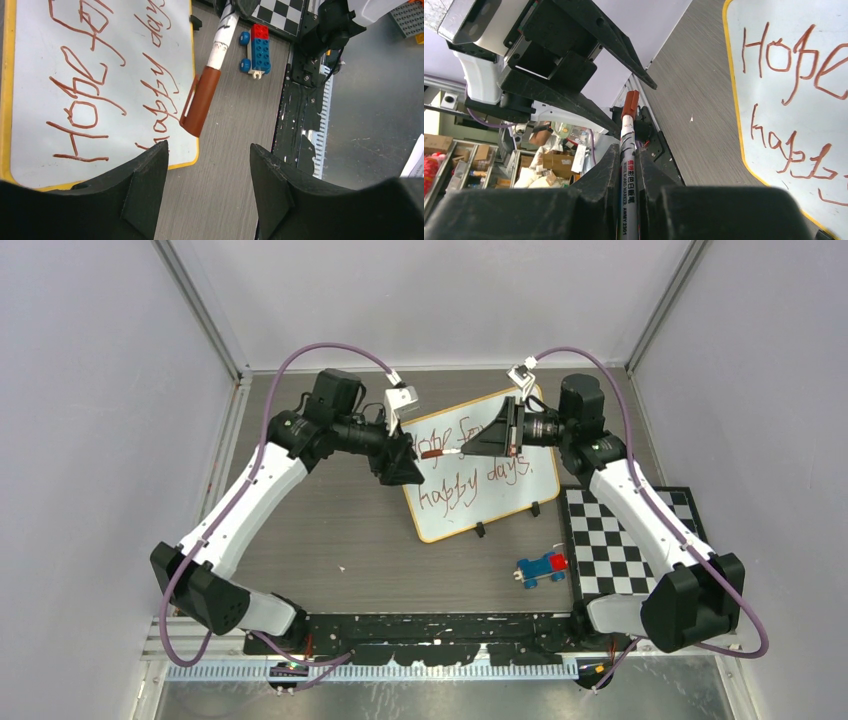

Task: Write a sentence on the whiteboard
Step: Close the whiteboard marker at the center of the board.

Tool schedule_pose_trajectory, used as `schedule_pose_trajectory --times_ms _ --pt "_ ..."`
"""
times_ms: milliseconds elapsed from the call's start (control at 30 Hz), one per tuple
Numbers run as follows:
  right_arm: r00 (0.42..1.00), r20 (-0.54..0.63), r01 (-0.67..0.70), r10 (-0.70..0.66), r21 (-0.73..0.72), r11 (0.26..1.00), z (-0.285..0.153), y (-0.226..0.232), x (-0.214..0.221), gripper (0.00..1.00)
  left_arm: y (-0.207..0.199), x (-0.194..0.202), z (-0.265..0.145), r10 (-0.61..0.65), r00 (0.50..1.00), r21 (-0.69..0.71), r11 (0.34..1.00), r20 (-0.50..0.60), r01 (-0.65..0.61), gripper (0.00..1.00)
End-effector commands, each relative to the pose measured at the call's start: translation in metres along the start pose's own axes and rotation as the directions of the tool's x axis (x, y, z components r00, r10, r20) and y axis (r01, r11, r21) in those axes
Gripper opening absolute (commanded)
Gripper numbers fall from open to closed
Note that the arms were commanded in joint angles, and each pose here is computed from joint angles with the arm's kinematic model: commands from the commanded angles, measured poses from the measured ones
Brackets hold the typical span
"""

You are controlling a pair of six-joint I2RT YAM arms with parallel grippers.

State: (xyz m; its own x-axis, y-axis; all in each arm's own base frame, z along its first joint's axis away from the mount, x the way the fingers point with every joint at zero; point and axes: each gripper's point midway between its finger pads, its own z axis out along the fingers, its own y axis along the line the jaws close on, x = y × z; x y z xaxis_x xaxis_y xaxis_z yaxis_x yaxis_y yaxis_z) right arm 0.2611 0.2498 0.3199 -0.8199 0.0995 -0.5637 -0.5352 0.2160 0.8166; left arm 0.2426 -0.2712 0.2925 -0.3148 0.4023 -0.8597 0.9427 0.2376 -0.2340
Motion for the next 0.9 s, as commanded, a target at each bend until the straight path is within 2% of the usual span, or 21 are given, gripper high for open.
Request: schedule_pose_trajectory --times_ms 0,133,367,600,767,867 --pt "0.998 -0.015 0.052 -0.053 -0.07 0.996 -0.002 0.025 0.005 0.0 -0.002 -0.014 0.002 0.083 0.995 0.038 0.996 0.062 -0.086 0.61" --pt "0.998 -0.025 0.047 -0.049 -0.075 0.996 -0.002 0.026 0.009 0.0 -0.006 -0.02 0.004 0.093 0.992 0.067 0.993 0.082 -0.099 0.59" --pt "0.998 -0.03 0.046 -0.048 -0.079 0.996 0.0 0.028 0.009 0.0 -0.014 -0.015 0.011 0.093 0.994 0.11 0.989 0.064 -0.1 0.48" --pt "0.998 -0.047 0.043 -0.046 -0.062 0.997 0.004 0.021 0.015 0.0 -0.021 -0.017 0.012 0.092 0.994 0.128 0.987 0.066 -0.1 0.19" --pt "0.996 -0.072 0.058 -0.061 -0.04 0.998 0.007 0.017 0.021 0.0 -0.029 -0.014 0.013 0.103 0.994 0.144 0.984 0.04 -0.108 0.05" --pt "0.995 -0.081 0.062 -0.065 -0.046 0.997 0.009 0.019 0.023 0.0 -0.029 -0.012 0.016 0.103 0.994 0.143 0.984 0.028 -0.106 0.0"
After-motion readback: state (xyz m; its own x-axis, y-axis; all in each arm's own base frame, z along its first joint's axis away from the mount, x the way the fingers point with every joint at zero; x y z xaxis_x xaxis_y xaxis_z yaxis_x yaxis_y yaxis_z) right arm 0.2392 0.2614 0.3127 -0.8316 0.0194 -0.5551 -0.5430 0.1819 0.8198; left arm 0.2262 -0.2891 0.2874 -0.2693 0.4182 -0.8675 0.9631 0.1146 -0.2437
